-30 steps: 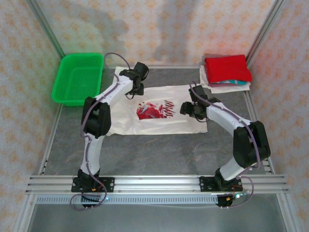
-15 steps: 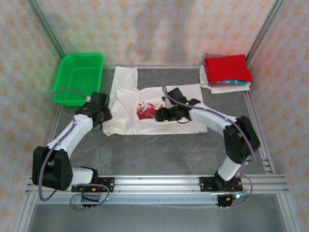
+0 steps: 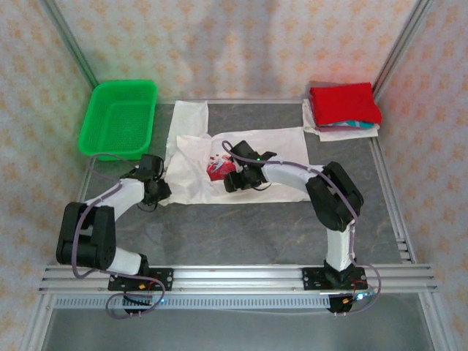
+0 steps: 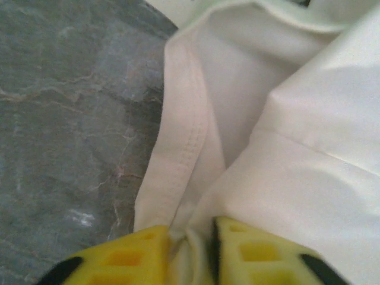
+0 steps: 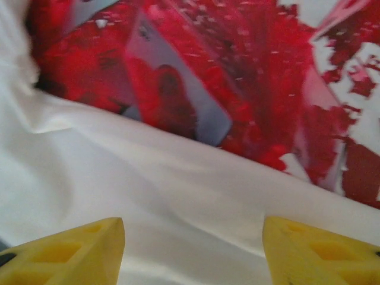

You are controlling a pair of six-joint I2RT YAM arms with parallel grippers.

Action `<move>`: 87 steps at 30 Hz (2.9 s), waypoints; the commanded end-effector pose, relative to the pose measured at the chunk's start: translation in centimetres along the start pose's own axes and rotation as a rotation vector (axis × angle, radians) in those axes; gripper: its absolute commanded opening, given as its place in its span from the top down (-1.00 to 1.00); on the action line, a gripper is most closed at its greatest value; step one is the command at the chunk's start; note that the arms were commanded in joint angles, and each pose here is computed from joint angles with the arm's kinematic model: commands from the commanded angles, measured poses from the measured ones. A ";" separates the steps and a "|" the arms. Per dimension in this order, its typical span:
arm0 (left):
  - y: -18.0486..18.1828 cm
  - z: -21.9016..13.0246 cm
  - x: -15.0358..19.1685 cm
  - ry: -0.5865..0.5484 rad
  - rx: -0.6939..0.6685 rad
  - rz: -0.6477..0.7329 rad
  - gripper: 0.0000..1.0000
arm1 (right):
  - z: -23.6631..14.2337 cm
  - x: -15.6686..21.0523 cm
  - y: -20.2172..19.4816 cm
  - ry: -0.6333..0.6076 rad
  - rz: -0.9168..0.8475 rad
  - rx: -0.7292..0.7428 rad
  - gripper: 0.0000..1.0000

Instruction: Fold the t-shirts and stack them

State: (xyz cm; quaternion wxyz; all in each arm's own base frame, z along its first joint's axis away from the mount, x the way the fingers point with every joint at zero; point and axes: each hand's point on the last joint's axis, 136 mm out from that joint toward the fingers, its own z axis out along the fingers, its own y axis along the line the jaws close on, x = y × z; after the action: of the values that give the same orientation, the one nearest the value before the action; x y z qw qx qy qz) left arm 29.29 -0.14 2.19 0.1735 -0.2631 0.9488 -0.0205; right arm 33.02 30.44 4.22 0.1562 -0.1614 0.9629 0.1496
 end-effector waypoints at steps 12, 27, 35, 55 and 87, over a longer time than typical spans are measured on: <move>3.9 -1.3 0.4 0.030 -0.125 -0.066 1.00 | 1.1 1.4 -7.9 0.020 0.233 0.267 -0.22; -0.6 -9.6 -4.8 -0.208 -0.028 0.017 0.04 | -6.4 -2.4 -3.1 -0.113 0.316 0.006 -0.38; -7.5 -4.8 -3.8 -0.122 0.142 0.006 0.26 | -6.1 -0.9 -8.4 -0.095 0.511 0.082 -0.13; -1.5 1.3 3.8 0.083 -0.040 -0.040 0.19 | -3.0 11.3 -16.4 0.162 0.513 0.407 -0.12; -22.3 -2.4 -22.1 -0.196 0.005 0.263 -0.10 | -8.6 -11.5 -17.8 -0.235 0.486 0.270 -0.27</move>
State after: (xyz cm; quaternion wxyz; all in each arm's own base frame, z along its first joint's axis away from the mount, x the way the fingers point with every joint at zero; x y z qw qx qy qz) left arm 59.02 -6.71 18.69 0.3500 -0.1731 0.9206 0.0006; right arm 47.01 15.64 13.79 0.2673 0.1256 0.9504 0.0976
